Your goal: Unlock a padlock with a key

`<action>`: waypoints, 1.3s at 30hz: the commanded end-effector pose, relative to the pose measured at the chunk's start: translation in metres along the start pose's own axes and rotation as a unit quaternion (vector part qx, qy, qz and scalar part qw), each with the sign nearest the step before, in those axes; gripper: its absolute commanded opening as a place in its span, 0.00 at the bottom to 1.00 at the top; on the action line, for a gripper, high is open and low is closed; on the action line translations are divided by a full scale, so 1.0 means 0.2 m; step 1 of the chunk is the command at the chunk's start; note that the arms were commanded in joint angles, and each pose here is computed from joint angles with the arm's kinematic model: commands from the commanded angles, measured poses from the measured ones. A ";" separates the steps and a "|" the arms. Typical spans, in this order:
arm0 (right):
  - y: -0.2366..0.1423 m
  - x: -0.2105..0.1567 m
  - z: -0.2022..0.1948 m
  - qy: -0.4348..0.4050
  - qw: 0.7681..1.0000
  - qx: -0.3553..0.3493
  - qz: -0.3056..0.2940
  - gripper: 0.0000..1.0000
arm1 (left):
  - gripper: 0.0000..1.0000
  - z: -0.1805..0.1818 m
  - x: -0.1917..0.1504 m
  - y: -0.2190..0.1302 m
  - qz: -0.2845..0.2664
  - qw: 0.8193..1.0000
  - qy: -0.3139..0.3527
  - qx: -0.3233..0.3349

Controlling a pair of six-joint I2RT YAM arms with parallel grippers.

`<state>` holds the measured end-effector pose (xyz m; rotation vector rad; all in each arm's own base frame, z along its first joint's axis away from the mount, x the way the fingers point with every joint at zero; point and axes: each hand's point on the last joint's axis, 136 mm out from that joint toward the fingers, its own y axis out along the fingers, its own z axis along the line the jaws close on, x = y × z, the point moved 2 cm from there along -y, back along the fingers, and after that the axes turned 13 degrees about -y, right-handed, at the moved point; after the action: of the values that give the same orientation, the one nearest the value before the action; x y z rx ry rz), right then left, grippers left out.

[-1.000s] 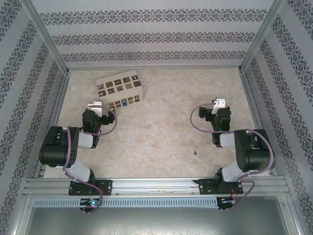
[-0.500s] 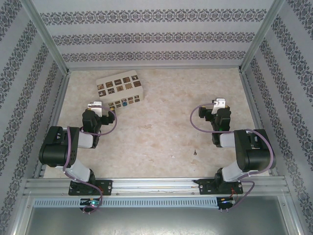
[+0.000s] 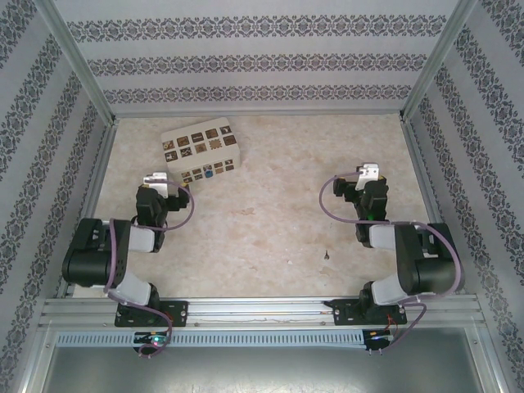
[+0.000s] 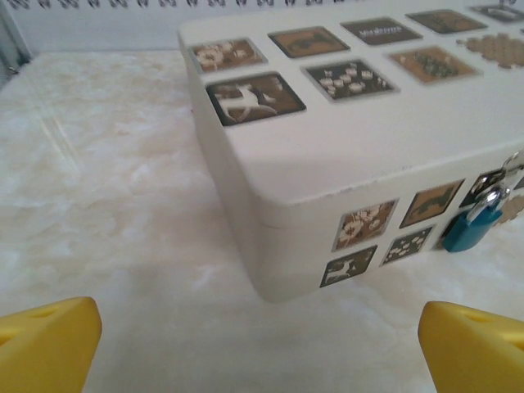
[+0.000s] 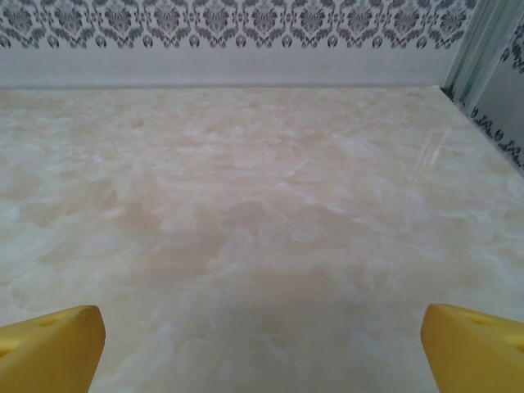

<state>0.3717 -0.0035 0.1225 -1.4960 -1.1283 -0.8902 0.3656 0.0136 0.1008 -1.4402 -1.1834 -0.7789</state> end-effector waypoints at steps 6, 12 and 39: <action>-0.11 0.22 0.01 0.062 0.997 0.031 0.032 0.98 | 0.99 -0.02 0.34 -0.16 -0.034 0.998 -0.050 0.026; -0.12 0.43 0.21 0.182 0.971 0.152 0.020 0.98 | 0.99 -0.04 0.55 -0.20 -0.029 0.994 -0.104 0.028; 0.50 0.66 1.33 0.302 0.881 0.338 0.136 0.98 | 0.99 0.17 0.58 0.39 0.146 0.908 -0.391 -0.045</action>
<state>0.4919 0.2605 0.1541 -0.7427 -0.6374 -0.6100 0.4514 0.0809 0.1638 -1.9649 -1.4649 0.0202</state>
